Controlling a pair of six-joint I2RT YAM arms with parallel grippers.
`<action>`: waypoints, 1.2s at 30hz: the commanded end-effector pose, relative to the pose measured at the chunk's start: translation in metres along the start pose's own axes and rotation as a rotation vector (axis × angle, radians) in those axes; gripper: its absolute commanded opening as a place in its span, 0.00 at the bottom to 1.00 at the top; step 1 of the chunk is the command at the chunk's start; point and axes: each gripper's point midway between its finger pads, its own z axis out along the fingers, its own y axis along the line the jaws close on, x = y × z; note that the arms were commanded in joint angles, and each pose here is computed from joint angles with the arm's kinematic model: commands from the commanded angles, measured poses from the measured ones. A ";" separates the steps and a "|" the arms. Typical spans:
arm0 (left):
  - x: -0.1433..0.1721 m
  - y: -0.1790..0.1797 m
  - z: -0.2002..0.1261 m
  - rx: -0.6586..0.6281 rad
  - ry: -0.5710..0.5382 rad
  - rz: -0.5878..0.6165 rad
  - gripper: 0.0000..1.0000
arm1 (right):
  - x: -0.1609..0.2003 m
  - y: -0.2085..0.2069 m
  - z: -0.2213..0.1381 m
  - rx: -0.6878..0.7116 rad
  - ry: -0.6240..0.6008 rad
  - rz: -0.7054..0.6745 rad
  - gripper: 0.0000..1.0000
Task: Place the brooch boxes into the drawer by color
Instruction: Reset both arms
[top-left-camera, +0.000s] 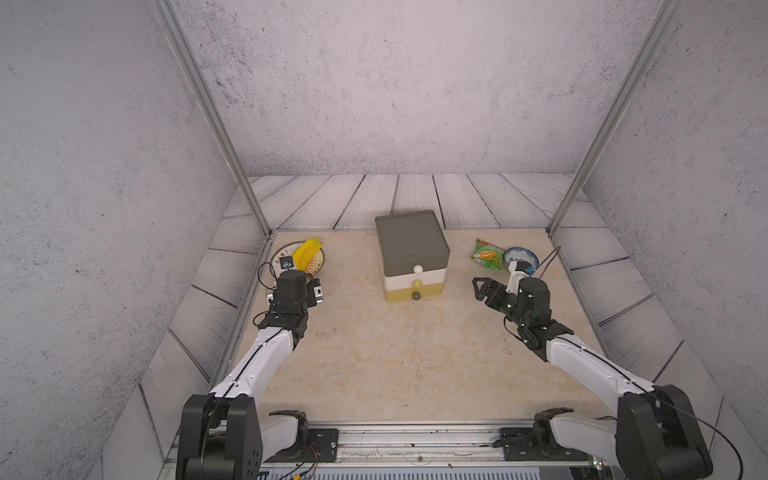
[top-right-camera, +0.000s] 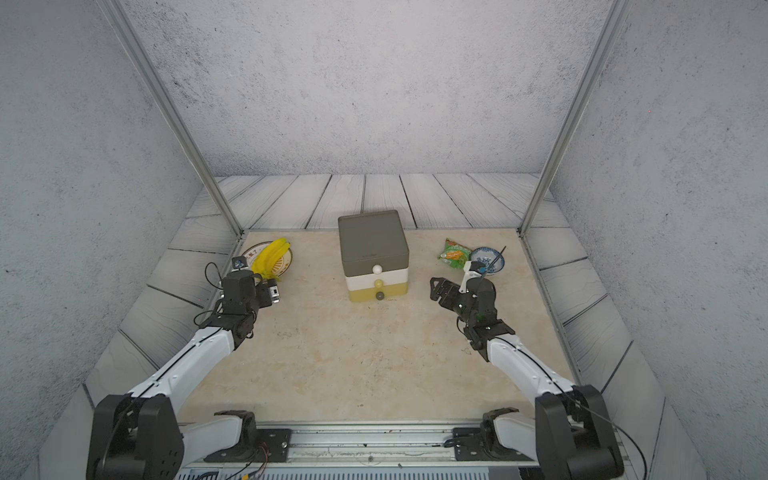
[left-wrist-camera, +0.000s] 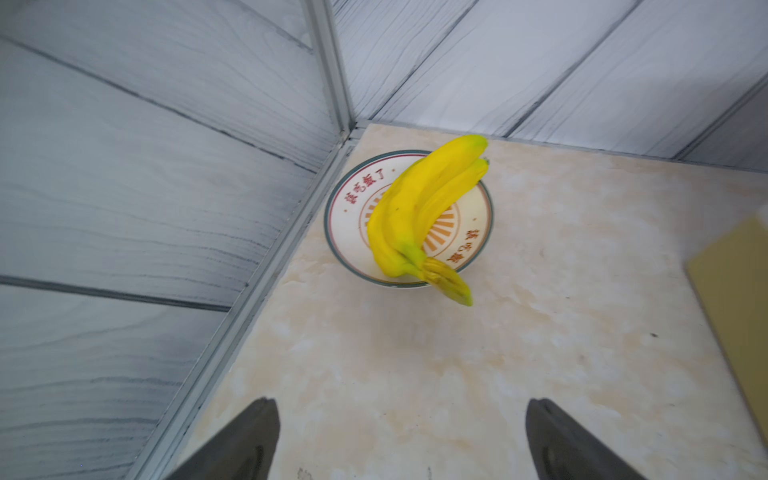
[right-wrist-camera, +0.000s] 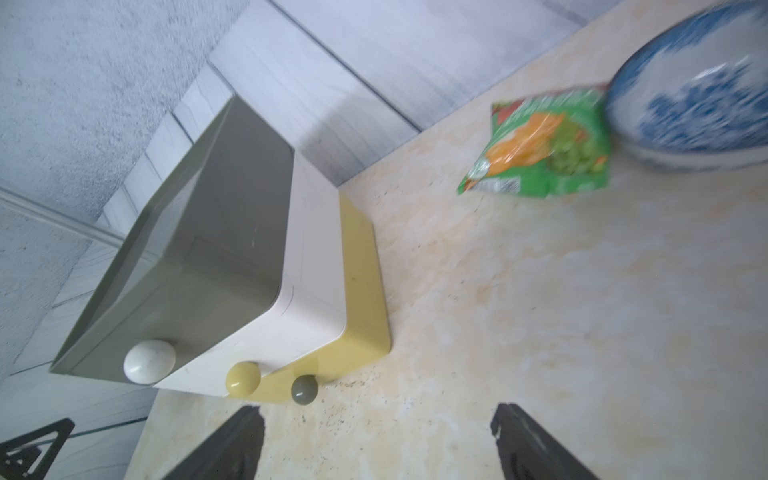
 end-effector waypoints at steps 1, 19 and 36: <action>-0.004 0.021 0.009 -0.039 -0.075 -0.068 0.99 | -0.027 -0.041 -0.021 0.178 -0.042 -0.025 0.94; 0.038 -0.009 0.039 0.132 -0.183 -0.008 0.99 | -0.097 -0.111 -0.067 0.565 -0.222 -0.129 1.00; 0.047 -0.045 0.051 0.305 -0.110 0.106 0.98 | -0.051 -0.160 -0.058 0.657 -0.253 -0.271 1.00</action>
